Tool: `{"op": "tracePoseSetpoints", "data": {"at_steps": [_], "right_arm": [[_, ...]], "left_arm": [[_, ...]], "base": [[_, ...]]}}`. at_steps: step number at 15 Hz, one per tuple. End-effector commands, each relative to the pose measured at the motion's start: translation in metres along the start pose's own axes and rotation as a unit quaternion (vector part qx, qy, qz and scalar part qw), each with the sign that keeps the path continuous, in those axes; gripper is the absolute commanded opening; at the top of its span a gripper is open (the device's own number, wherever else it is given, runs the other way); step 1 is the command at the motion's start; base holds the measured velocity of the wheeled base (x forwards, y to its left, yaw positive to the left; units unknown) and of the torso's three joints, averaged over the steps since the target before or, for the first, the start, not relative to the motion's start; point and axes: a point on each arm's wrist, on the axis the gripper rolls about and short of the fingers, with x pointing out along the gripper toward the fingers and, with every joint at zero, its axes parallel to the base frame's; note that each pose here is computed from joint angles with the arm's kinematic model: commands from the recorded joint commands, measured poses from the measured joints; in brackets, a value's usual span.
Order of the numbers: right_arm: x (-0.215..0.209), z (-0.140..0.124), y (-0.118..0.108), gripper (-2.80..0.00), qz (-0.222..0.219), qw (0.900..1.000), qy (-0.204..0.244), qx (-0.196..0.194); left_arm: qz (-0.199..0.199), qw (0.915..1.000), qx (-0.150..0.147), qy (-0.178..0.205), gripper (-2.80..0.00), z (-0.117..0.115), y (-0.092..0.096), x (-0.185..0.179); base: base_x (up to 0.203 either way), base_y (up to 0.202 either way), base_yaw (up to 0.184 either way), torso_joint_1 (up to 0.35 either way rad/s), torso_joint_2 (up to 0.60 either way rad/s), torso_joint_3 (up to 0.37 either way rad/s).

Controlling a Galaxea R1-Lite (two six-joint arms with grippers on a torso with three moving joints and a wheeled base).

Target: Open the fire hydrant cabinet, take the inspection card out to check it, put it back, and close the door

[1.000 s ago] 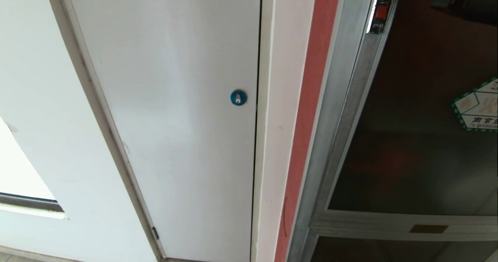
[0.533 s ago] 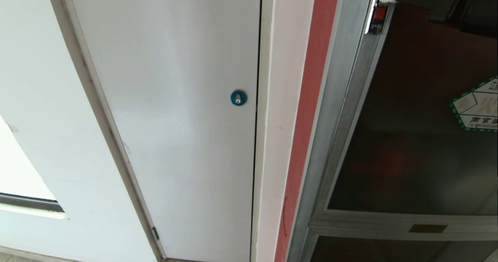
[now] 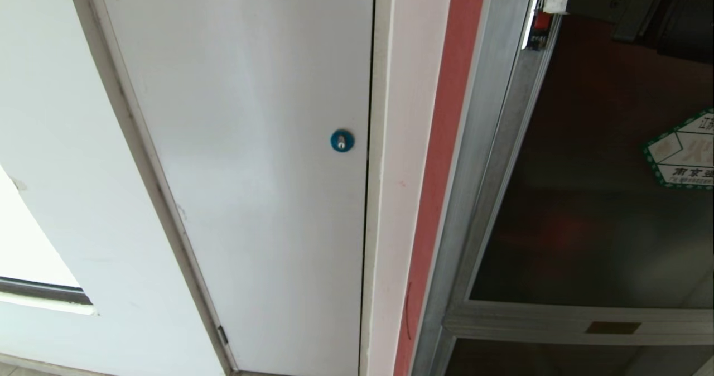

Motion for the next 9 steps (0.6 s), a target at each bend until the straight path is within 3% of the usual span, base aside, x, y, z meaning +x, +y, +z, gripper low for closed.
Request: {"op": "tracePoseSetpoints", "data": {"at_steps": [1, 9], "right_arm": [[0.0039, -0.0023, -0.0011, -2.80, 0.000, 1.000, 0.004, 0.000], [0.0114, -0.0079, -0.0052, -2.80, -0.005, 1.000, 0.014, 0.003]], "left_arm": [[0.000, 1.0000, 0.000, 0.006, -2.80, -0.0034, -0.0001, 0.0009], [0.000, 1.0000, 0.000, 0.006, -2.80, -0.0034, -0.0001, 0.0009]], "base": [[0.000, 0.000, 0.000, 0.000, 0.00, 0.000], [0.000, 0.000, 0.000, 0.000, 0.00, 0.000]]}}
